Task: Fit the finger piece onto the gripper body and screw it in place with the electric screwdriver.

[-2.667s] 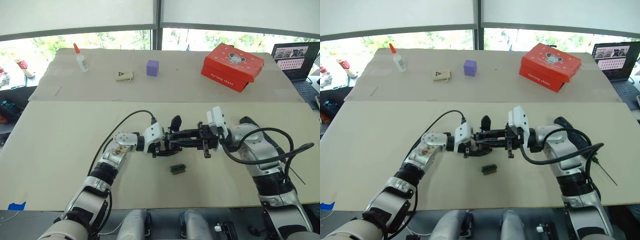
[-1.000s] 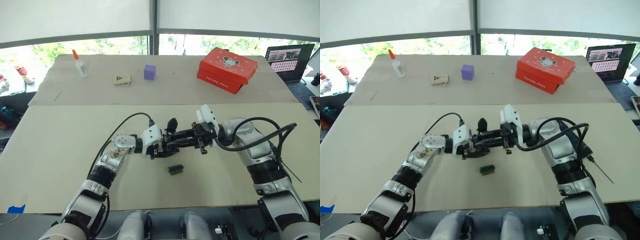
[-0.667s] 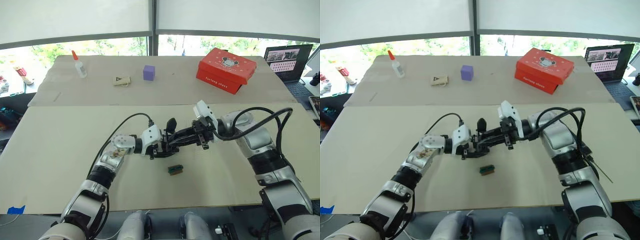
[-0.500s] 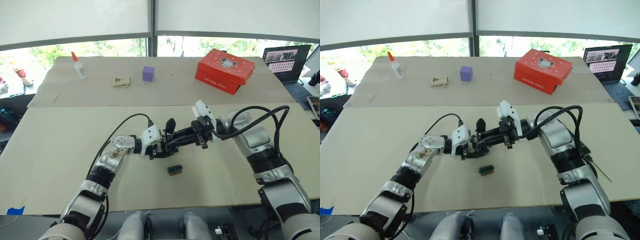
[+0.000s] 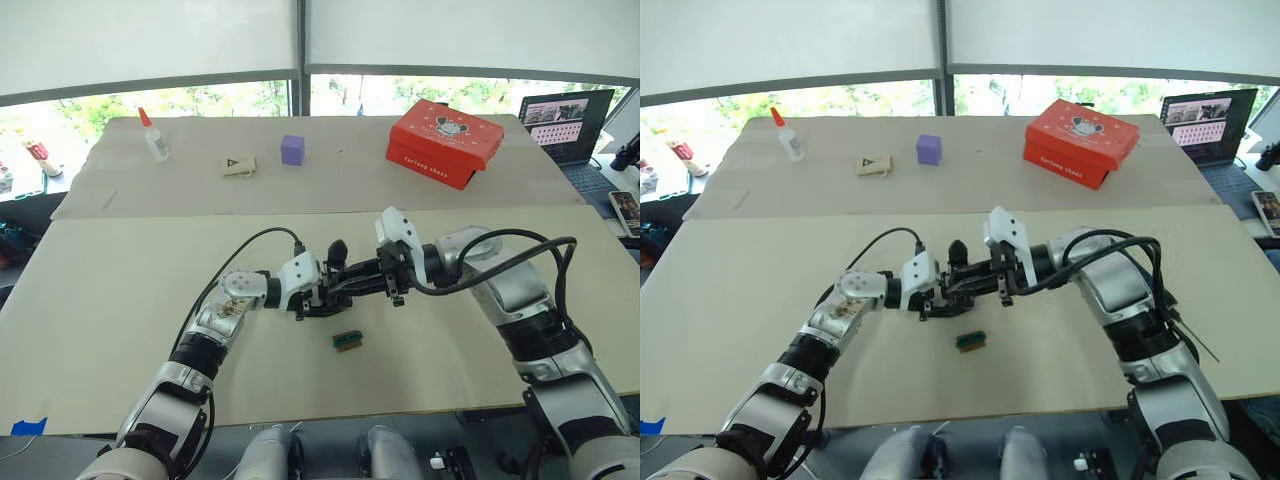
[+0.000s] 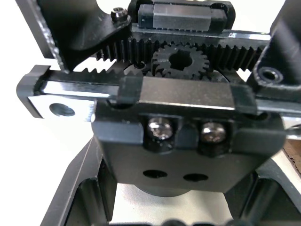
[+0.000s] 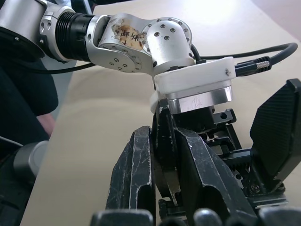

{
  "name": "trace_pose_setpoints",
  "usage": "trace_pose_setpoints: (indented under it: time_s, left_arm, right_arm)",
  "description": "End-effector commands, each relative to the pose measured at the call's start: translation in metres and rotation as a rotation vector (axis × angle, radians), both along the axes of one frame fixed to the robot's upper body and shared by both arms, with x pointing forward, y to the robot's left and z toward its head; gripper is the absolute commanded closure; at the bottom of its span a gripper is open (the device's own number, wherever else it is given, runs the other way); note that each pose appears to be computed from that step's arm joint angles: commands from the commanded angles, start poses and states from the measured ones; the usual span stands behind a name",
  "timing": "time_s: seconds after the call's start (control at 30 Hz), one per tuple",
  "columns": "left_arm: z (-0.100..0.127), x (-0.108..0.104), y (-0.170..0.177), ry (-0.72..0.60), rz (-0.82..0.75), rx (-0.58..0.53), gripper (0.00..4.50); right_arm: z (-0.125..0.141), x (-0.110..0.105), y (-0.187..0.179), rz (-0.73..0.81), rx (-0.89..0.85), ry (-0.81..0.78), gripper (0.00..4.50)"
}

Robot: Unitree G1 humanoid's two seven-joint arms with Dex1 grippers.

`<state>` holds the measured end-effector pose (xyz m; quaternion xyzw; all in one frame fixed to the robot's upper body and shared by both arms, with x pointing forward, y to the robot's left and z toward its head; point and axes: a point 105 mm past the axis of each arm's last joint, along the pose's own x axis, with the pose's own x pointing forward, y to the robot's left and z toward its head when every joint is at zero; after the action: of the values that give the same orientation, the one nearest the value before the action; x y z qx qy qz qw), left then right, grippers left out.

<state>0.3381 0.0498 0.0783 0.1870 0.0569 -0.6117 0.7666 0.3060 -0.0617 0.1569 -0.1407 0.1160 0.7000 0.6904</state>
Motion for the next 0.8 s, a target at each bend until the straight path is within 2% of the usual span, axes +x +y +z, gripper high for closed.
trace_pose_setpoints:
  time_s: [0.03,0.17,0.53,0.7,0.8]
  left_arm:
    - [0.018,0.005,0.000,-0.046,0.000,-0.037,2.16]
    - [0.018,0.004,0.000,-0.048,0.003,-0.042,2.16]
    - [0.013,0.003,0.004,-0.035,0.013,-0.036,2.16]
    - [0.014,0.005,0.005,-0.036,0.017,-0.035,2.16]
    - [0.014,0.004,0.005,-0.037,0.016,-0.036,2.16]
  right_arm:
    - [-0.070,-0.001,-0.016,-0.067,-0.250,0.216,4.20]
    - [-0.073,-0.003,-0.019,0.005,-0.269,0.198,4.20]
    - [-0.077,0.000,-0.027,-0.185,-0.266,0.186,4.20]
    - [-0.077,0.004,-0.032,-0.171,-0.294,0.159,4.20]
    - [-0.074,0.003,-0.027,-0.098,-0.286,0.145,4.20]
